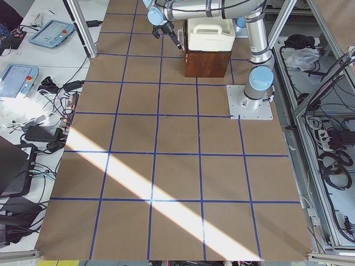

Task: Put scissors in drawer and close it

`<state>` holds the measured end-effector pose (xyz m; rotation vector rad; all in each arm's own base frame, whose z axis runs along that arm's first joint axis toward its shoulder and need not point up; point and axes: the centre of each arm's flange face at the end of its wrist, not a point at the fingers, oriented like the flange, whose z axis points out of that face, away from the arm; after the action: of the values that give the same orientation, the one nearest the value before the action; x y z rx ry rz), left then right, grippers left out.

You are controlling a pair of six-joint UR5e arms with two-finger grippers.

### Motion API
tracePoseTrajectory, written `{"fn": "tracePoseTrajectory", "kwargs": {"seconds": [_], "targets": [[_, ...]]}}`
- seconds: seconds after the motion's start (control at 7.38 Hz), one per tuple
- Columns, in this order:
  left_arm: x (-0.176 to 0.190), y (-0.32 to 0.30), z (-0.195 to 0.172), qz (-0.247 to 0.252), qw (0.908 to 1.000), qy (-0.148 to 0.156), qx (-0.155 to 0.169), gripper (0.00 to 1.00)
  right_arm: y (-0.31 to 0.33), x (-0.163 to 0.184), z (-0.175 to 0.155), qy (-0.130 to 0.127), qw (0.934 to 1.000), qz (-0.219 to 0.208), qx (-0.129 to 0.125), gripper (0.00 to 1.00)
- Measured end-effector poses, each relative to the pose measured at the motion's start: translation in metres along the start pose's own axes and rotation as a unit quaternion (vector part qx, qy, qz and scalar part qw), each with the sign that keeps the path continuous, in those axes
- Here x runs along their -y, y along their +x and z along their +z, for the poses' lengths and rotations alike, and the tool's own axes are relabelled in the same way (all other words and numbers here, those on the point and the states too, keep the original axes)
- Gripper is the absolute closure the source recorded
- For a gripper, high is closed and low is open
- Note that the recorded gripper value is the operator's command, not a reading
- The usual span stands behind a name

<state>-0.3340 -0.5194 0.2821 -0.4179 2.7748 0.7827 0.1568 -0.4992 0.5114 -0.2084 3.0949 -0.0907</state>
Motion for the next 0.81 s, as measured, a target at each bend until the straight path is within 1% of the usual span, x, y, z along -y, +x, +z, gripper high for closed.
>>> {"fn": "tracePoseTrajectory", "kwargs": {"seconds": [0.81], "targets": [[-0.0024,0.0009,0.0019,0.002,1.0000,-0.005,0.005,0.00,0.0001,0.0008,0.0006,0.001,1.0000,-0.001,0.000,0.00]]}}
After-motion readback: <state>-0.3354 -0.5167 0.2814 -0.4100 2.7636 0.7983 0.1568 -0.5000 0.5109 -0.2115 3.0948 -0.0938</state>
